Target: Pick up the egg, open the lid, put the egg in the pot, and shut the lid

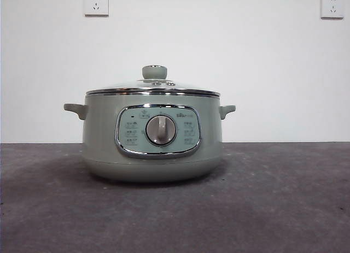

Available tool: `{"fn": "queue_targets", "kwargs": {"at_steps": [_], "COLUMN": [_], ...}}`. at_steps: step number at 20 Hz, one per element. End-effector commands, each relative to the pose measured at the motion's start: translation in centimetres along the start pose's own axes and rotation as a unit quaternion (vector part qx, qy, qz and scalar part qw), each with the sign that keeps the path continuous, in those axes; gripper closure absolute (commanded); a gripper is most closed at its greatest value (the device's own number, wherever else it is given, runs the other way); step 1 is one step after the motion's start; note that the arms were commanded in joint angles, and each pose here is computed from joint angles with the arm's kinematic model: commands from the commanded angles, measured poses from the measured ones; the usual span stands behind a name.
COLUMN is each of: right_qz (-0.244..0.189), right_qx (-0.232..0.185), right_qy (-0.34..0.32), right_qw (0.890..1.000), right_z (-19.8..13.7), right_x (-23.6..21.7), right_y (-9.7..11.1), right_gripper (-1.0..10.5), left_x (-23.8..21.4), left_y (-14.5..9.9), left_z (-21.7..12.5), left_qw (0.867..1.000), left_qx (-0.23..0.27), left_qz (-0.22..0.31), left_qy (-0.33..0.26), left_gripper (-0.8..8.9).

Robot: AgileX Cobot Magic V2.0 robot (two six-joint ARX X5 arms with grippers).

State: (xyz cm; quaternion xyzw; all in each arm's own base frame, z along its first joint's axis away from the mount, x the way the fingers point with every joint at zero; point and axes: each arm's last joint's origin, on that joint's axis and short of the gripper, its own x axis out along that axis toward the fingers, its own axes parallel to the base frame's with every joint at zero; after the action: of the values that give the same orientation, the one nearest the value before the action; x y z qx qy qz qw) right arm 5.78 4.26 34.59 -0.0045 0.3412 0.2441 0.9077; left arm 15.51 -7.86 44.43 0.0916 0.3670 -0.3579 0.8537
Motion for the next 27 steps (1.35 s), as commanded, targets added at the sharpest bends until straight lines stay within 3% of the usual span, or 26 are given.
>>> {"fn": "queue_targets", "kwargs": {"at_steps": [1,19,21,23,27], "right_qz": [0.002,0.0,0.0,0.0,0.0], "right_qx": [-0.004,0.007,0.007,0.007,0.007], "right_qy": [-0.001,-0.001,-0.001,-0.001,-0.001], "right_qw": [1.0,1.0,1.0,1.0,1.0], "right_z": [-0.1,-0.1,-0.1,-0.1,-0.1], "right_x": [0.1,0.1,0.1,0.1,0.1], "right_y": [0.0,0.0,0.0,0.0,0.0], "right_gripper": [9.6,9.5,9.5,9.5,9.5], "left_x": [0.0,0.1,0.1,-1.2,-5.0], "left_y": [0.0,0.0,0.1,0.5,1.2], "left_z": [0.0,0.0,0.2,0.9,0.0], "left_qw": [1.0,1.0,1.0,0.994,0.953], "left_qx": [-0.003,-0.004,0.016,0.068,0.148], "left_qz": [-0.003,-0.002,-0.001,0.032,0.064], "left_qy": [0.0,0.001,-0.008,-0.082,-0.258], "left_gripper": [8.2,8.17,8.17,8.17,8.17]}}
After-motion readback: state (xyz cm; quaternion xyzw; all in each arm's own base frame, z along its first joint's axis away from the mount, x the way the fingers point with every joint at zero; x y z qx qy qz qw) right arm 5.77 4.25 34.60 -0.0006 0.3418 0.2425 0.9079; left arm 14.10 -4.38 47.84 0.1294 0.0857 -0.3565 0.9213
